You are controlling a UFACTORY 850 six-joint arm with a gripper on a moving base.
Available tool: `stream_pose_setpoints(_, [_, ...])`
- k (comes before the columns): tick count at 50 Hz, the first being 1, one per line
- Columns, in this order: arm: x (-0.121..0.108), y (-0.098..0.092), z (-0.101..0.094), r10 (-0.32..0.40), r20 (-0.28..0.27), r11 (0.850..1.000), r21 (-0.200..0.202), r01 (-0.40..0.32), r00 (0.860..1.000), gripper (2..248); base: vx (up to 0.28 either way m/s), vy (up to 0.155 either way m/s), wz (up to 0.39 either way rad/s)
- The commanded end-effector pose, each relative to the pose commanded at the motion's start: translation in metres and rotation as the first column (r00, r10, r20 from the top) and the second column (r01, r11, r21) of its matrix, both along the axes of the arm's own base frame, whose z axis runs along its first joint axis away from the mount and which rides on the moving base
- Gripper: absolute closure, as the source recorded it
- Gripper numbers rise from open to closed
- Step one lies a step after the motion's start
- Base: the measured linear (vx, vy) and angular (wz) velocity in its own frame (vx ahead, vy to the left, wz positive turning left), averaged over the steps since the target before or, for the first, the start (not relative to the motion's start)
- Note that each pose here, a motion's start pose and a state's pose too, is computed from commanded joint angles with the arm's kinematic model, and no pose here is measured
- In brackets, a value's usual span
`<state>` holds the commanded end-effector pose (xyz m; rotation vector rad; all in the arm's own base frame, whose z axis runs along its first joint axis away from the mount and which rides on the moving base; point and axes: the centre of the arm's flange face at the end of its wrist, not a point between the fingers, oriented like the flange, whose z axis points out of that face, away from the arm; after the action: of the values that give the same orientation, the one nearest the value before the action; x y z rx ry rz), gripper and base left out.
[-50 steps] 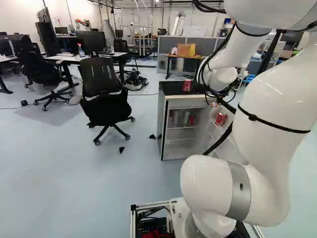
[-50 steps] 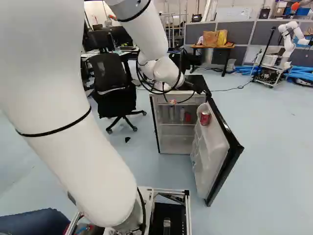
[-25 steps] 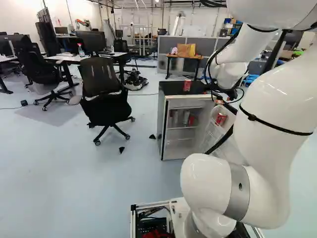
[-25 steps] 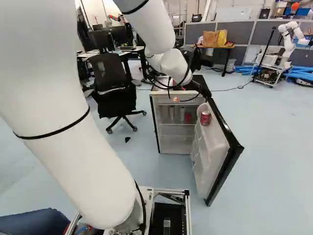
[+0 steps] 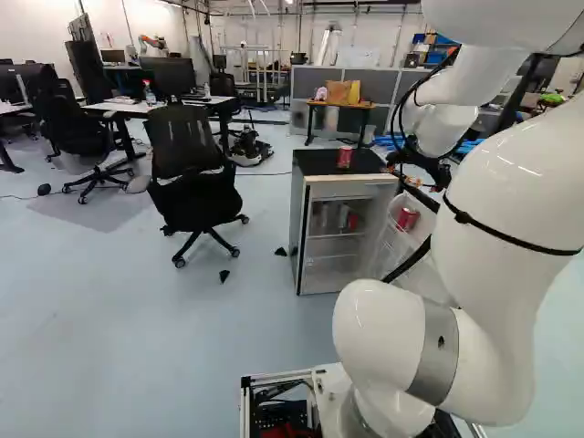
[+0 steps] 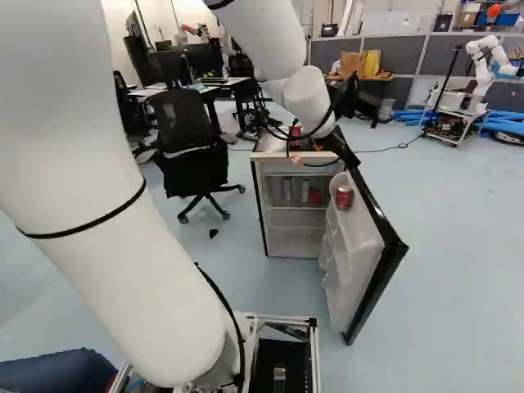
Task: Grab a drink from the fridge
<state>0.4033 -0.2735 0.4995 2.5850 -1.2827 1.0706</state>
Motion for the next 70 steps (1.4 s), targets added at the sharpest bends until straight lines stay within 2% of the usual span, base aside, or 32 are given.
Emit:
stream_pose_setpoints(12, [-0.009, -0.014, 0.001, -0.061, -0.016, 0.995, 0.083, 0.062, 0.998, 3, 0.0, 0.0, 0.0])
stream_pose_setpoints(25, [-0.017, -0.031, -0.002, -0.115, -0.04, 0.979, 0.165, 0.12, 0.993, 3, 0.0, 0.0, 0.0])
stream_pose_setpoints(51, [-0.02, -0.077, -0.002, -0.184, -0.041, 0.967, 0.17, 0.189, 0.982, 3, 0.0, 0.0, 0.0])
stream_pose_setpoints(70, [-0.02, -0.109, -0.005, -0.212, -0.062, 0.955, 0.199, 0.221, 0.975, 3, 0.0, 0.0, 0.0])
